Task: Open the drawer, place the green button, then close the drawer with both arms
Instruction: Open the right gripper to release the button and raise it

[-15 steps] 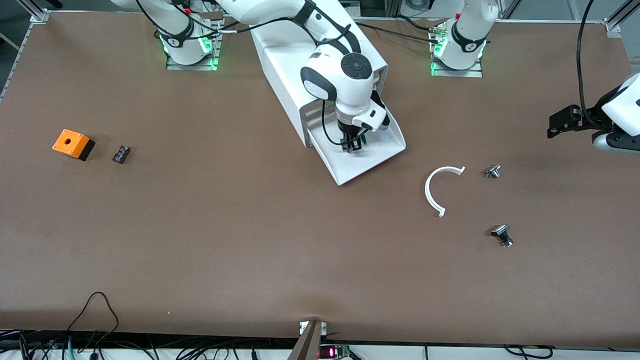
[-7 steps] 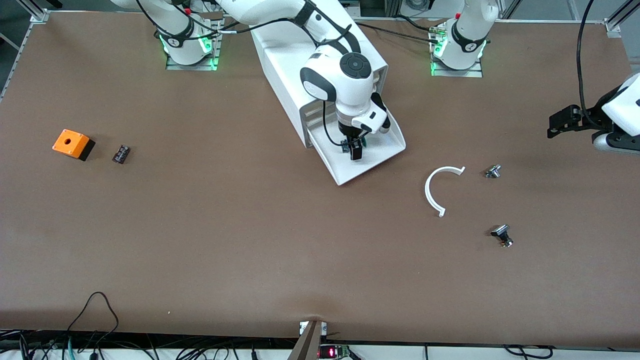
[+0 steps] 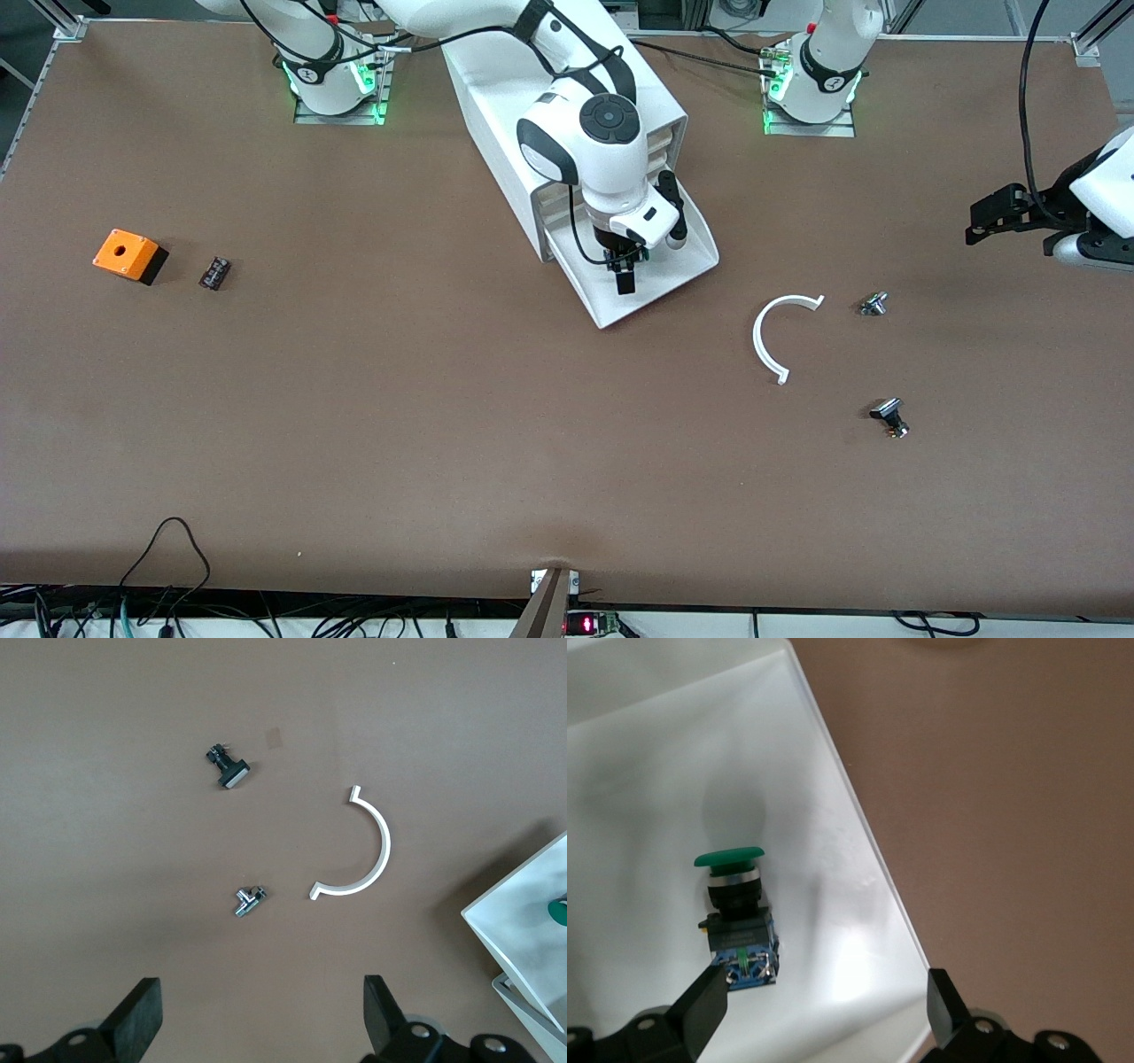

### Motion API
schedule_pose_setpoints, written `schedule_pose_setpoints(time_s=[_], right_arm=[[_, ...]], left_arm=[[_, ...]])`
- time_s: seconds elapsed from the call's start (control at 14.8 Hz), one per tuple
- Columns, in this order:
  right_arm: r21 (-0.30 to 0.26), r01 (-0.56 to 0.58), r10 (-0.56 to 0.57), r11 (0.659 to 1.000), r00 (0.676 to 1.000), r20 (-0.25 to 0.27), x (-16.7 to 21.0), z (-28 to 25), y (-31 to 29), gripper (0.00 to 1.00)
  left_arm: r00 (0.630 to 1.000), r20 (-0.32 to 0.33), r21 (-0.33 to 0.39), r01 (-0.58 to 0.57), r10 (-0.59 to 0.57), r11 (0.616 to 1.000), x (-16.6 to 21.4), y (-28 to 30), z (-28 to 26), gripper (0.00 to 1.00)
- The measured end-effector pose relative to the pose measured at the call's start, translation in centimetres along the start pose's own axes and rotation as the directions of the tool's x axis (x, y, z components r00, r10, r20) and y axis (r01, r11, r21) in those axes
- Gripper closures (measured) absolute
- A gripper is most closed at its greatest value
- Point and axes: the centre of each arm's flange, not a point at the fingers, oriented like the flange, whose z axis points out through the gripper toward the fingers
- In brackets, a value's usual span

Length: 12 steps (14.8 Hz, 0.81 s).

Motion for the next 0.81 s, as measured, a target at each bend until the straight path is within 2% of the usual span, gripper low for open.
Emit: schedule_pose_setpoints(time_s=[0.27, 0.54, 0.68, 0.81], right_arm=[[-0.003, -0.081, 0.081, 0.997, 0.996, -0.041, -2.6, -4.5, 3.1, 0.00], [-0.008, -0.183, 0.181, 0.983, 0.977, -0.111, -6.1, -8.8, 6.7, 0.00], [-0.019, -0.252, 0.248, 0.967, 0.960, -0.127, -8.3, -10.8, 8.4, 0.00], [-0.020, -0.352, 0.346, 0.936, 0.928, -0.139, -9.9, -12.2, 9.6, 0.00]], left_arm=[[1.000, 0.013, -0.002, -0.006, 0.006, 1.000, 0.6, 0.3, 0.9, 0.00], [0.999, 0.035, -0.006, -0.005, 0.005, 1.000, 1.1, 0.1, 2.2, 0.00], [0.998, 0.066, -0.011, -0.002, 0.003, 1.000, 1.2, -0.1, 3.3, 0.00], [0.994, 0.113, -0.018, -0.001, 0.003, 1.000, 1.1, -0.1, 4.7, 0.00]])
